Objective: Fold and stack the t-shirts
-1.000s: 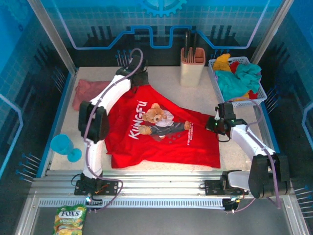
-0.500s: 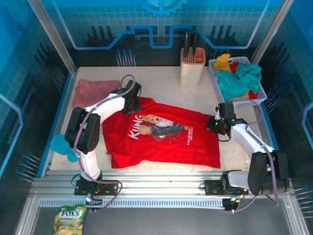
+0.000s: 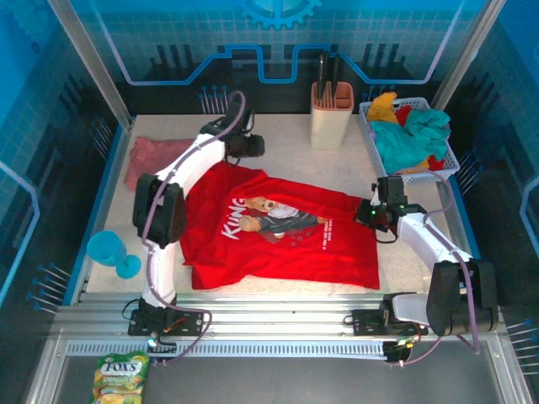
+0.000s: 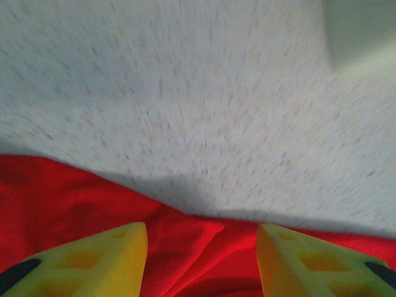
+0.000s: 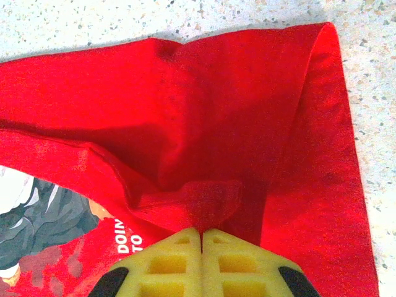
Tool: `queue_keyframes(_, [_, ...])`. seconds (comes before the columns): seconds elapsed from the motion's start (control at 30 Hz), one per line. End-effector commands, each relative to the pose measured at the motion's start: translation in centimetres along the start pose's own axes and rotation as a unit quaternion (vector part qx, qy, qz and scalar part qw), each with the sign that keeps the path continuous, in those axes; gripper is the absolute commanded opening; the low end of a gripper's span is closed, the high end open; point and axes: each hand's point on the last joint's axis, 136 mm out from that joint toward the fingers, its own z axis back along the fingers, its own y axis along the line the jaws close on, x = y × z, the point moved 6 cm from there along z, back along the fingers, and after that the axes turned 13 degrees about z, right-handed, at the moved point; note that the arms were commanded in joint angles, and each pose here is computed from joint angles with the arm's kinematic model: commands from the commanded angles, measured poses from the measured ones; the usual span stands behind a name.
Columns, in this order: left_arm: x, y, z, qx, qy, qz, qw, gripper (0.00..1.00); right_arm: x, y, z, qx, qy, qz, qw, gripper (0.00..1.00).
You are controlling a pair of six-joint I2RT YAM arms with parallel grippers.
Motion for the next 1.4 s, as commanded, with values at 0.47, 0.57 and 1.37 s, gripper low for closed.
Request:
queue_keyframes(0.47, [-5.9,0.5,-5.4,0.167,0.035,-0.134,0.976,0.51,-0.5,-0.6,-0.4,0.004,0.009,-0.005,1.0,0.0])
queue_keyframes(0.57, [-5.9,0.8,-5.9,0.182,0.036,-0.139,0.973,0.51,-0.5,-0.7,-0.3,0.005,0.008,-0.008,1.0,0.0])
queue_keyframes(1.37, [-3.4,8.4,7.4,-0.001,-0.054,0.159,0.986,0.0,0.4,-1.0,-0.3,0.011,0.001,-0.012,1.0,0.0])
